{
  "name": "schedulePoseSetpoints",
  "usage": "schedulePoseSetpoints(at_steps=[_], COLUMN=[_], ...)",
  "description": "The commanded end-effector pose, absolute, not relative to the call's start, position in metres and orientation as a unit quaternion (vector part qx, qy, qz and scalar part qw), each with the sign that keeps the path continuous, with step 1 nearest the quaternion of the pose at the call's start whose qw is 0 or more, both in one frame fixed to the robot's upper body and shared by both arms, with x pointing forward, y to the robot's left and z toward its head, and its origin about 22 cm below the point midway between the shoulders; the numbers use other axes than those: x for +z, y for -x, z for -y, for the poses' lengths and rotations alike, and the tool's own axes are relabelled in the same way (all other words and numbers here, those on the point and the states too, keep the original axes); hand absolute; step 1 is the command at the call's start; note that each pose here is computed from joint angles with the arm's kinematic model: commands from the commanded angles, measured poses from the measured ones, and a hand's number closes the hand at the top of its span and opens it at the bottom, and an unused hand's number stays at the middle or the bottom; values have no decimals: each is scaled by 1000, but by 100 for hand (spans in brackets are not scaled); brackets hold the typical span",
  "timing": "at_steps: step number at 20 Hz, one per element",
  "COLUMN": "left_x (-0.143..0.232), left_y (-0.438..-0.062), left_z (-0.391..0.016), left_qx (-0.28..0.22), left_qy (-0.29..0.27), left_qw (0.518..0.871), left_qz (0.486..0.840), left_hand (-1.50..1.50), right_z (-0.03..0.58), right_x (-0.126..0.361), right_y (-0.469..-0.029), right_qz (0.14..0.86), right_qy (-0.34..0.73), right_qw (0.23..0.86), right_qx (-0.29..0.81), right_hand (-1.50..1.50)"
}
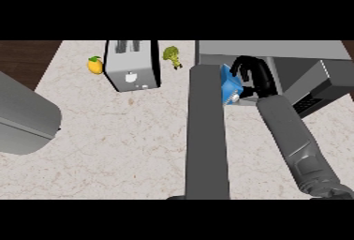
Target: Pick up the milk, place it into the microwave and close the microwave
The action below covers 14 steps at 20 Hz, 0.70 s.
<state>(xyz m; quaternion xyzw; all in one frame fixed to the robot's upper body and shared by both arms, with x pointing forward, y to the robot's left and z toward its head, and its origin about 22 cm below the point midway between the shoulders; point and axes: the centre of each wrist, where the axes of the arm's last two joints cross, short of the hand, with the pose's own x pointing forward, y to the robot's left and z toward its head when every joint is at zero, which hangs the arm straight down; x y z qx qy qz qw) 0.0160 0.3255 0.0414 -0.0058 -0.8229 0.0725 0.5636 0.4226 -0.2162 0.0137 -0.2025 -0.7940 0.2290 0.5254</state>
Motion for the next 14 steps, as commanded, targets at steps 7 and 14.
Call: schedulePoseSetpoints(at_steps=[7,14], left_x=[28,30], left_y=[-42,-54], left_z=[-344,-340], left_qx=[58,40], left_qy=[24,16], left_qw=[569,564], left_qz=[820,825], left_hand=[-150,-150], right_z=[218,239], right_x=[26,16], right_y=[-434,-428], right_qz=[762,750], right_qy=[315,378], right_qw=[550,516], right_qx=[129,169], right_hand=[150,-150])
